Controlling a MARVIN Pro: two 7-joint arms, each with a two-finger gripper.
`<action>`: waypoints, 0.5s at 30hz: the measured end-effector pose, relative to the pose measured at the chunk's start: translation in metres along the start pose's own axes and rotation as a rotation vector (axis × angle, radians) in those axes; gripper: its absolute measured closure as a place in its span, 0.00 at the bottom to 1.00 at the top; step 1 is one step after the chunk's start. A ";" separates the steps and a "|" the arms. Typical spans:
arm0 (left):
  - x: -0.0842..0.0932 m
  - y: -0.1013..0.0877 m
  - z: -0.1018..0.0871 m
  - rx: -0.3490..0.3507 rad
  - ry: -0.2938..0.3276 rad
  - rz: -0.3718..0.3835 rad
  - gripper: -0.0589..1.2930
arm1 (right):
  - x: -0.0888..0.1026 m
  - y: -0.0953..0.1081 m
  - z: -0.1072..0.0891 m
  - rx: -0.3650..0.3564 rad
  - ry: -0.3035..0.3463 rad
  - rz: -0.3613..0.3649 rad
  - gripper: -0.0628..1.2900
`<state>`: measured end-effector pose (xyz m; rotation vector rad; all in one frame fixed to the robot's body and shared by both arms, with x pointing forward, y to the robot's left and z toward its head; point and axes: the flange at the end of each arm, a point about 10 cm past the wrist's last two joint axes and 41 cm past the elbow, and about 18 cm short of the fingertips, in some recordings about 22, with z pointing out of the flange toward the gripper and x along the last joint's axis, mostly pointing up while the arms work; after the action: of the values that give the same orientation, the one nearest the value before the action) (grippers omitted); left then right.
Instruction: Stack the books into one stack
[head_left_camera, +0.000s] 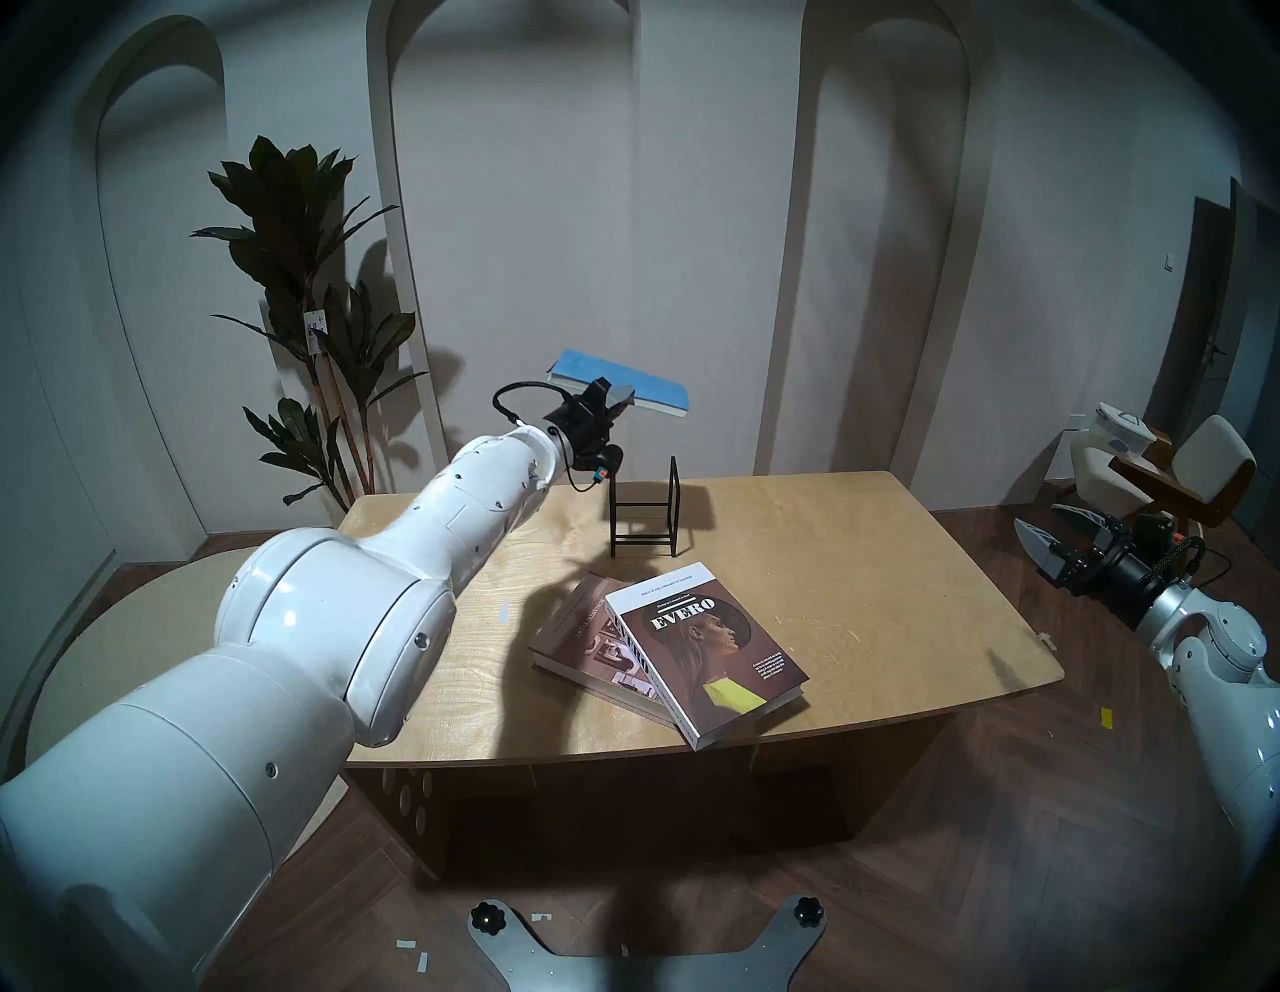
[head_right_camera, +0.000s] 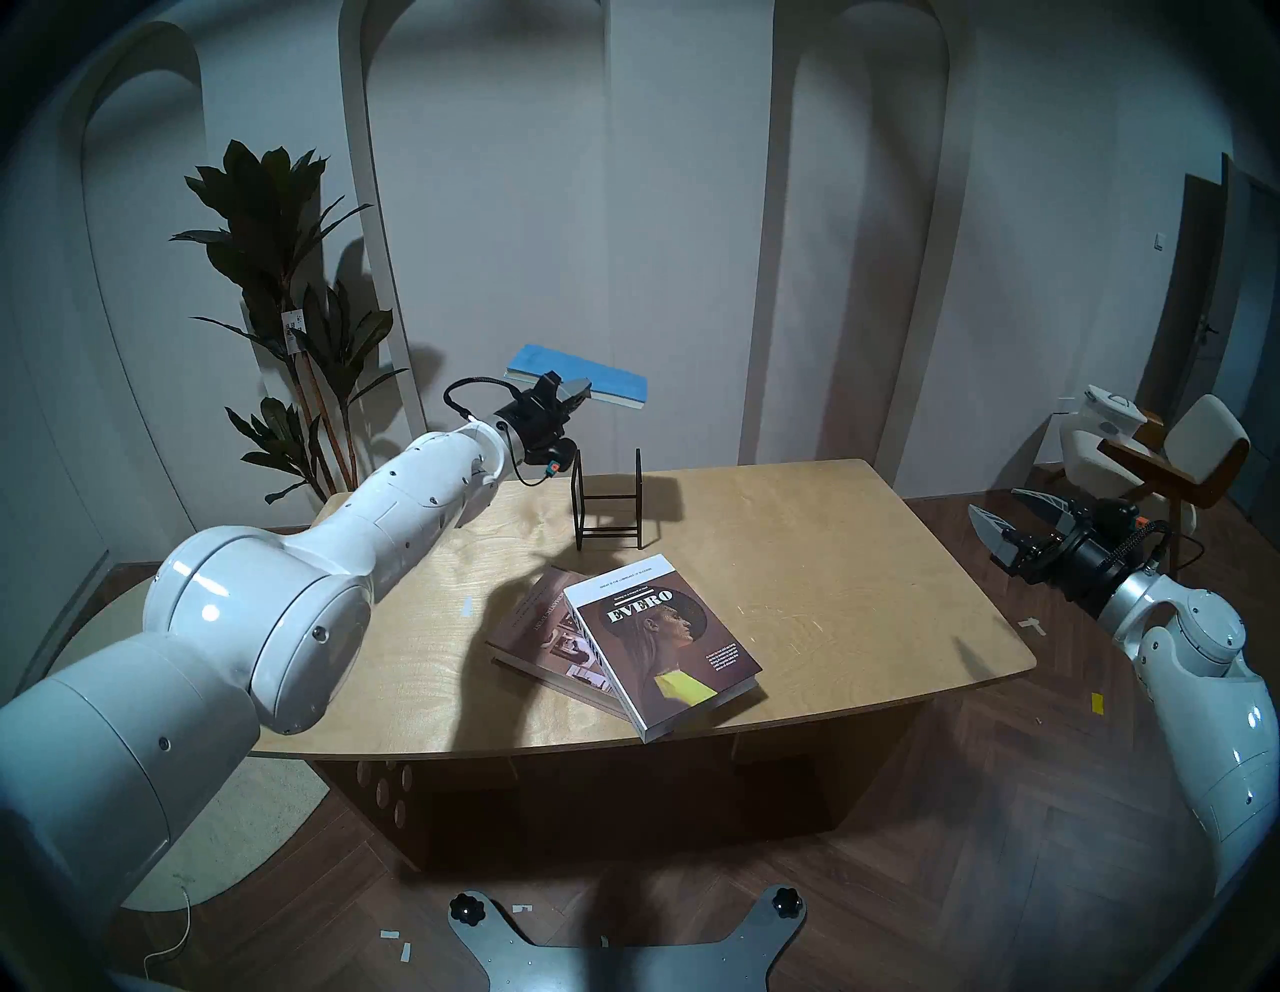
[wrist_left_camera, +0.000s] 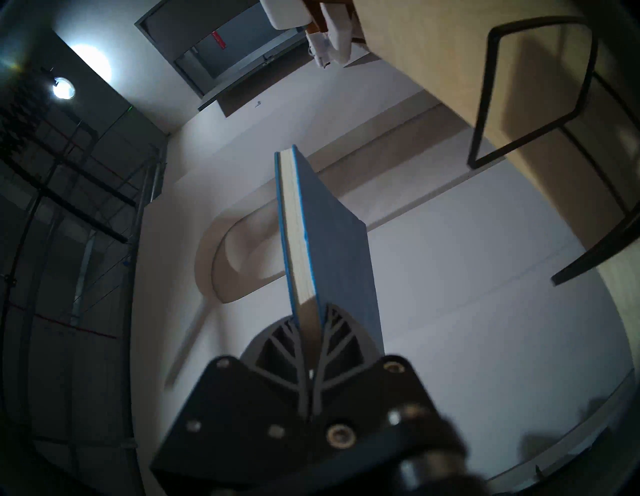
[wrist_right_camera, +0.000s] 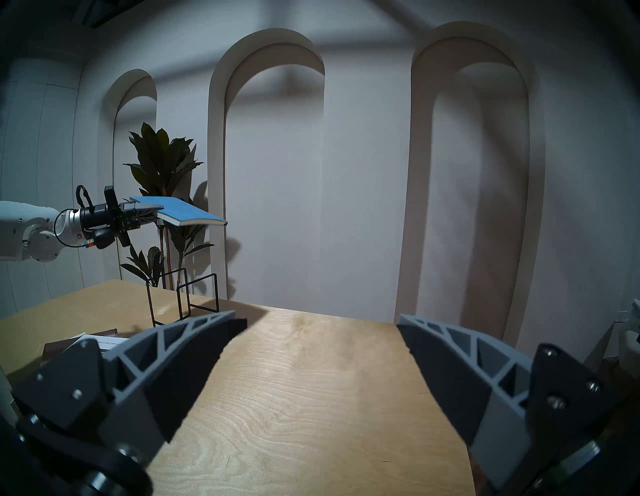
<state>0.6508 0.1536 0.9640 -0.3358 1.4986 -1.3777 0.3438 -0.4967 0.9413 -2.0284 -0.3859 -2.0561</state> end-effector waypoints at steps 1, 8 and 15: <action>-0.007 -0.003 -0.001 0.014 -0.013 -0.001 0.97 | 0.000 0.000 0.000 0.000 0.000 0.000 0.03; -0.058 -0.020 -0.015 0.096 -0.086 -0.017 0.97 | 0.000 0.000 0.000 0.000 0.000 0.000 0.03; -0.101 -0.020 -0.046 0.142 -0.113 -0.024 0.97 | 0.000 0.000 0.000 0.000 0.000 0.000 0.03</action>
<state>0.6495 0.2510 1.0214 -0.3370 1.3004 -1.4513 0.3439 -0.4967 0.9411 -2.0287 -0.3855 -2.0556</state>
